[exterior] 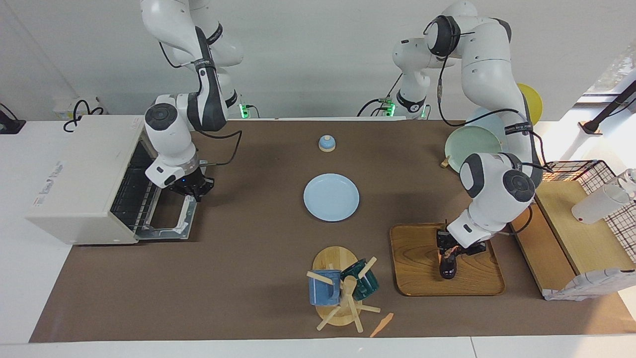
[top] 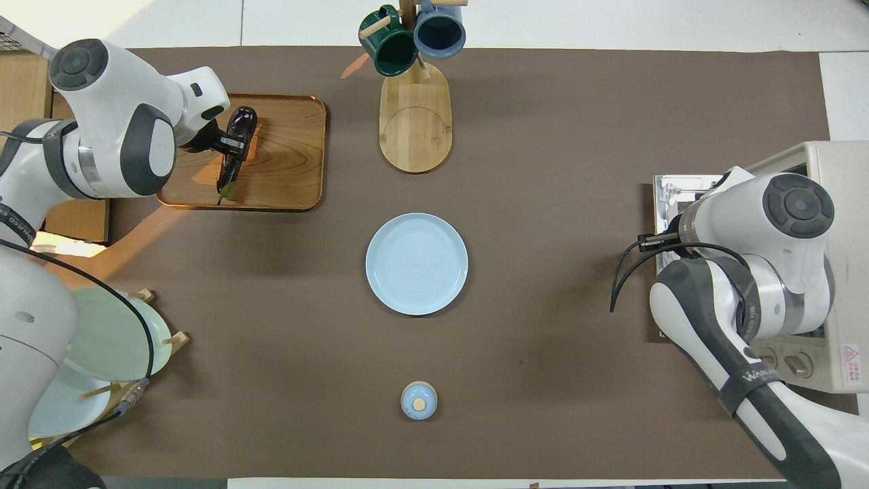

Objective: Put eggplant into oven
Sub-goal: 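Grasp the eggplant with the left gripper while the right gripper pulls the oven open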

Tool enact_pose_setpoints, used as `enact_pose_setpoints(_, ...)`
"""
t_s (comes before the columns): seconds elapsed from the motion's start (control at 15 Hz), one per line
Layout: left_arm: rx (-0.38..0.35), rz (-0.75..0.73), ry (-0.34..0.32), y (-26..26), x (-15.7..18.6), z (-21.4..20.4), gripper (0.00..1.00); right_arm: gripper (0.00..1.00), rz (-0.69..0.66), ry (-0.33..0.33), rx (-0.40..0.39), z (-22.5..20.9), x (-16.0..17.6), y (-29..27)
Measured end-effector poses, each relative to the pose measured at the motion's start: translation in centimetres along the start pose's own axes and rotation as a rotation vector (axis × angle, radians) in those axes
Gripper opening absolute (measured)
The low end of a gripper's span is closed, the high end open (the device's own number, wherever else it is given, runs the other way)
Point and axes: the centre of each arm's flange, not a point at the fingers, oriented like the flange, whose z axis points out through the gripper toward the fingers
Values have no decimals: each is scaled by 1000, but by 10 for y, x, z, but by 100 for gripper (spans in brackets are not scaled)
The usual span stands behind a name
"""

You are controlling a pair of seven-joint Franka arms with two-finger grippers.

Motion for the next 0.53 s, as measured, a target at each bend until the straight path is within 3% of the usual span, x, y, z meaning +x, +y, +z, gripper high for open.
enact_pose_setpoints(0.2,-54,-40,8,10,-1,-46,34,1,6,-9,1,10,1,2)
enact_pose_setpoints(0.53,-74,-94,-35,47,-19,-121,34,1,33,-32,47,-4,7,-13)
